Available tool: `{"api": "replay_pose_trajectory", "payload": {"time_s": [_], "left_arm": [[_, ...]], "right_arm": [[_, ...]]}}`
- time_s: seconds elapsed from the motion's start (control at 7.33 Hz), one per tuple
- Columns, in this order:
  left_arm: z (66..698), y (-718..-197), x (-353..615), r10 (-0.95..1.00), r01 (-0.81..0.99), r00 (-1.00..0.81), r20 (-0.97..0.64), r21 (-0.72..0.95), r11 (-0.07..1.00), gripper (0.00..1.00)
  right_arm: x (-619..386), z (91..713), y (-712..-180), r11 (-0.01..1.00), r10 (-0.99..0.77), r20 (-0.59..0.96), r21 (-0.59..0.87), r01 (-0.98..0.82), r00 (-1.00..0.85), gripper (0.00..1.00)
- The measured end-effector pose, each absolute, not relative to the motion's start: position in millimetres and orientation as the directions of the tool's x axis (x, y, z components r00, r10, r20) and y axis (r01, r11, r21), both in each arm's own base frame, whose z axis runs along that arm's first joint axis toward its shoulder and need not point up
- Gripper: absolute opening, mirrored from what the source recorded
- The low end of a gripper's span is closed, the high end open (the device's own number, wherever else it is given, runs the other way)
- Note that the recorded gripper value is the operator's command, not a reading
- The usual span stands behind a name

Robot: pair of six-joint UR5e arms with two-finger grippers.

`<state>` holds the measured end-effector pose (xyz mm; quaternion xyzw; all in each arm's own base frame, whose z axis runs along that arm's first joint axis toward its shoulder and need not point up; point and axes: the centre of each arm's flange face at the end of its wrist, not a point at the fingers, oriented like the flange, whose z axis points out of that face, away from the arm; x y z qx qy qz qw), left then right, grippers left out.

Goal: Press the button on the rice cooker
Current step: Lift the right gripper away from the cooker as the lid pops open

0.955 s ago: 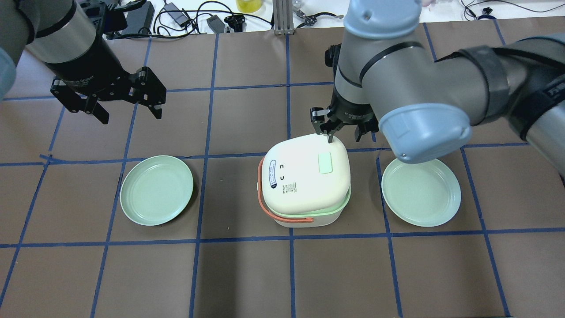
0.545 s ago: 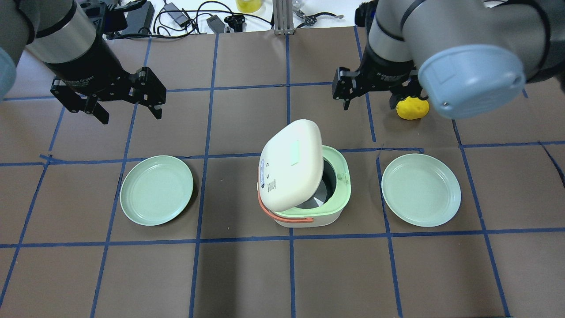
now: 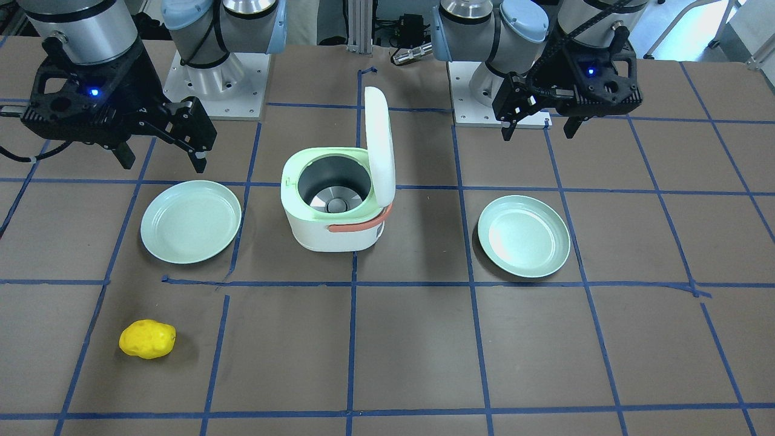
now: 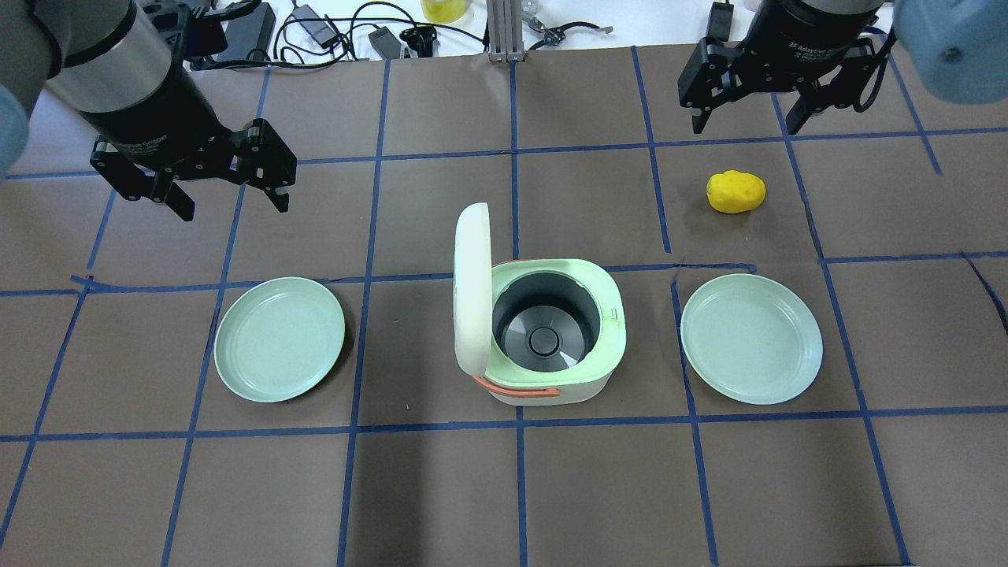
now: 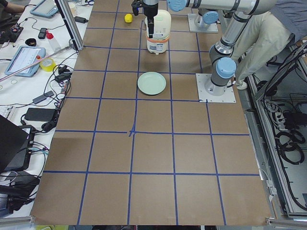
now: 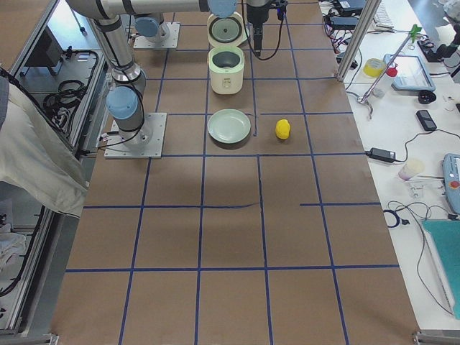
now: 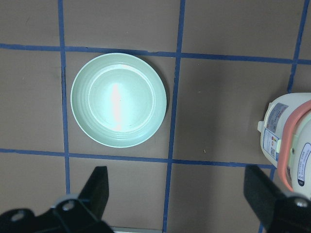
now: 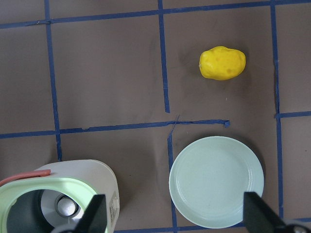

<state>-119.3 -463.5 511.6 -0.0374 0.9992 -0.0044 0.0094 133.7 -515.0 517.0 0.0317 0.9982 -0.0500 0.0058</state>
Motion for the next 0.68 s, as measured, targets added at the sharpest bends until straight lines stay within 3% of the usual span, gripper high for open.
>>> {"api": "replay_pose_trajectory", "payload": {"time_s": [0.68], "left_arm": [[511.4, -463.5, -119.3, -0.075, -0.075, -0.997, -0.018, -0.009, 0.997, 1.00]], "right_arm": [[134.6, 517.2, -511.8, 0.993, 0.060, -0.012, -0.098, 0.060, -0.998, 1.00]]}}
